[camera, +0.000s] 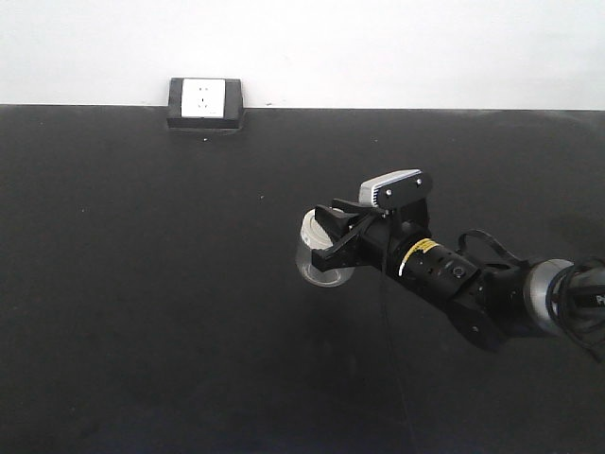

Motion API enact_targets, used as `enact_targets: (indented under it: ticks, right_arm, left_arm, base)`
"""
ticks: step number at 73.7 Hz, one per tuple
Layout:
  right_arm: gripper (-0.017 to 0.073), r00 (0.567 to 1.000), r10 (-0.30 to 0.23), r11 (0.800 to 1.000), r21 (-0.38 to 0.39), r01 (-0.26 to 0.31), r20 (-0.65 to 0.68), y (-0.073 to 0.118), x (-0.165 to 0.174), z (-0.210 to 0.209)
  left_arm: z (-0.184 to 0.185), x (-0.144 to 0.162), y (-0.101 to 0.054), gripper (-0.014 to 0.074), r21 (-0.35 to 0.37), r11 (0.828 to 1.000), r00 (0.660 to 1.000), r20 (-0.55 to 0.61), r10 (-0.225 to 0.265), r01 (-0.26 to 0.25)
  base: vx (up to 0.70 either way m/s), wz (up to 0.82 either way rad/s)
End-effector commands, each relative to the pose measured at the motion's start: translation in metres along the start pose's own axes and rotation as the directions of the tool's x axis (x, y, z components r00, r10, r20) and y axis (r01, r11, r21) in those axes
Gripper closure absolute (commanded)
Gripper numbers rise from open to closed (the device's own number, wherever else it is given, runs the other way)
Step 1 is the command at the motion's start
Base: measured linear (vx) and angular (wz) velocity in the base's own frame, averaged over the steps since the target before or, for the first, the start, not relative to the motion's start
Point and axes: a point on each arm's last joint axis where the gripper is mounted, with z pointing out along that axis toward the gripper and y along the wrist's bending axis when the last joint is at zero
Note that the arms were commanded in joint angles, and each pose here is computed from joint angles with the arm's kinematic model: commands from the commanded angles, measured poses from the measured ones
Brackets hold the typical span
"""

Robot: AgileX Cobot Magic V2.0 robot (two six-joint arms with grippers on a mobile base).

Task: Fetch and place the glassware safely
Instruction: 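Extend the right arm and lower the jar onto the bench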

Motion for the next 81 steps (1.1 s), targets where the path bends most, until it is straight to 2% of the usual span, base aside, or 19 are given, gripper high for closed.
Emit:
enact_targets:
  ticks: [1, 18, 43, 64, 81]
  right_arm:
    - [0.056, 0.984, -0.033, 0.998, -0.039, 0.04, 0.176, 0.004, -0.029, 0.001]
    - [0.0557, 0.988, -0.06, 0.997, -0.044, 0.067, 0.145, 0.002, -0.012, 0.006]
    - [0.0535, 0.988, -0.108, 0.988, -0.101, 0.12, 0.114, 0.007, -0.006, 0.007]
    - [0.0456, 0.981, -0.171, 0.967, -0.173, 0.186, 0.097, 0.014, -0.003, 0.006]
    - [0.0386, 0.982, -0.172, 0.967, -0.177, 0.183, 0.077, 0.014, -0.001, 0.006]
  left_arm:
    - [0.0, -0.014, -0.002, 0.0601, 0.015, 1.0, 0.997, 0.08, -0.009, 0.008]
    - [0.0, -0.014, -0.002, 0.0601, 0.015, 1.0, 0.997, 0.08, -0.009, 0.008]
    - [0.0, -0.014, -0.002, 0.0601, 0.015, 1.0, 0.997, 0.08, -0.009, 0.008]
    - [0.0, -0.014, -0.002, 0.0601, 0.015, 1.0, 0.997, 0.08, -0.009, 0.008]
    - [0.0, -0.014, -0.002, 0.0601, 0.015, 1.0, 0.997, 0.08, -0.009, 0.008]
  base:
    - [0.0, 0.0]
    - [0.0, 0.0]
    - [0.0, 0.0]
    - [0.0, 0.0]
    - [0.0, 0.0]
